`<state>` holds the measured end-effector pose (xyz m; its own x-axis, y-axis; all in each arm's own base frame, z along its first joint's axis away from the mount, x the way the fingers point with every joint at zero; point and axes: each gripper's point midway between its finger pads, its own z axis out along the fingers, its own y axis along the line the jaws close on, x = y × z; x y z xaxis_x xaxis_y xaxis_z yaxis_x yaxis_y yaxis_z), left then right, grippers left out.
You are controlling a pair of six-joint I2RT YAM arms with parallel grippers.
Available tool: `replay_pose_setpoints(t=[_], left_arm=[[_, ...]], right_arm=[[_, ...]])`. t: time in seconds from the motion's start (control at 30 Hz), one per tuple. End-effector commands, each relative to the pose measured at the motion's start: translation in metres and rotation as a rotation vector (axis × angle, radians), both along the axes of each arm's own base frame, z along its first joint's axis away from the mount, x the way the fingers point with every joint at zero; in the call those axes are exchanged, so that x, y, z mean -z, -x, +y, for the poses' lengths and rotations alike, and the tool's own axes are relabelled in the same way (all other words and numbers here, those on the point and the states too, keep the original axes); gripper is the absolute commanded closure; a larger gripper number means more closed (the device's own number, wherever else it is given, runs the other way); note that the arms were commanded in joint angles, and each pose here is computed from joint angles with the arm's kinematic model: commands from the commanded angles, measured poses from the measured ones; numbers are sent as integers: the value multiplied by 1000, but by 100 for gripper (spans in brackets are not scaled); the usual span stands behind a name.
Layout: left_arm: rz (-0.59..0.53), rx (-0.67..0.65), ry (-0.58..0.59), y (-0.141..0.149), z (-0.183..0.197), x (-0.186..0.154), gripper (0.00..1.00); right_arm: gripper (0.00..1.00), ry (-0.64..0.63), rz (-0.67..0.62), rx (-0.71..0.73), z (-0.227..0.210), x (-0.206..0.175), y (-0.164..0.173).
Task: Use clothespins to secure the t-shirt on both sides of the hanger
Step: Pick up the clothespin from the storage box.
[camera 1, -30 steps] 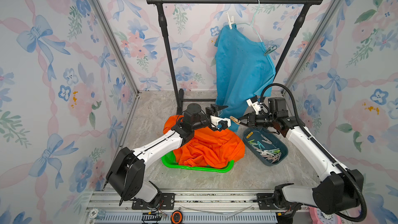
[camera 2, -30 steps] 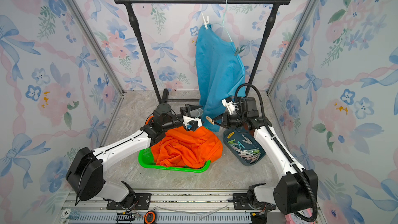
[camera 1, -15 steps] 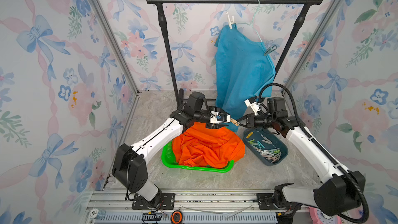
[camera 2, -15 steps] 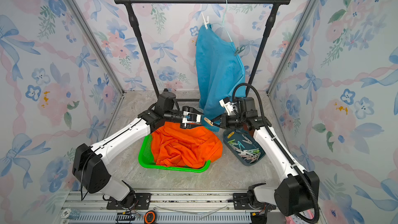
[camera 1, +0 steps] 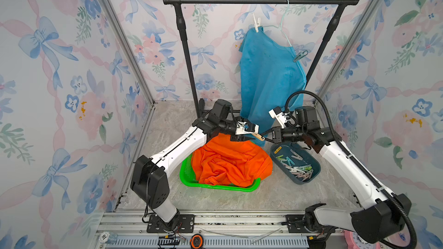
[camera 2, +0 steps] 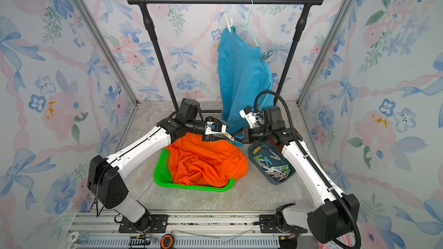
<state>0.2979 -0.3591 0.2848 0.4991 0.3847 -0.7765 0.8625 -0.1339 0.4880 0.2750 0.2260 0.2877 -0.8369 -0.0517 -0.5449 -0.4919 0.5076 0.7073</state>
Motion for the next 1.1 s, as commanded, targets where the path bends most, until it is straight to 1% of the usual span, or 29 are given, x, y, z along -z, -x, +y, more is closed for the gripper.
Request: replay_pose_setpoints(t=[0.0, 0.1, 0.17, 0.37, 0.53, 0.7, 0.73, 0.77, 0.83, 0.93, 1.0, 1.03, 1.07], left_arm=[[44, 22, -22, 7, 1, 4, 57], [38, 20, -31, 8, 1, 6, 65], [32, 18, -31, 8, 2, 5, 68], [24, 24, -26, 9, 0, 1, 71], [29, 34, -36, 12, -4, 5, 75], [30, 46, -30, 14, -5, 2, 82], [28, 51, -30, 15, -5, 1, 88], [25, 55, -29, 16, -5, 0, 89], [25, 55, -33, 16, -4, 0, 92], [26, 53, -27, 18, 0, -2, 96], [35, 53, -19, 20, 4, -4, 97], [40, 55, -15, 22, 5, -4, 99], [43, 49, -11, 23, 7, -5, 100]], right_arm=[[98, 22, -17, -10, 1, -5, 2], [98, 21, -19, -8, 1, -6, 0], [98, 20, -19, -8, 1, -7, 0], [98, 12, -18, -9, 3, -7, -2], [99, 6, -14, -8, 4, -6, -3], [98, 5, -11, -8, 5, -5, -5], [98, 6, -10, -6, 5, -5, -6], [98, 6, -10, -3, 5, -5, -7], [94, 4, -13, 3, 5, -6, -7], [83, 0, -18, 13, 4, -9, -8], [76, -2, -24, 23, 2, -12, -8], [72, -4, -32, 29, 1, -14, -8], [67, -9, -38, 37, -1, -16, -9]])
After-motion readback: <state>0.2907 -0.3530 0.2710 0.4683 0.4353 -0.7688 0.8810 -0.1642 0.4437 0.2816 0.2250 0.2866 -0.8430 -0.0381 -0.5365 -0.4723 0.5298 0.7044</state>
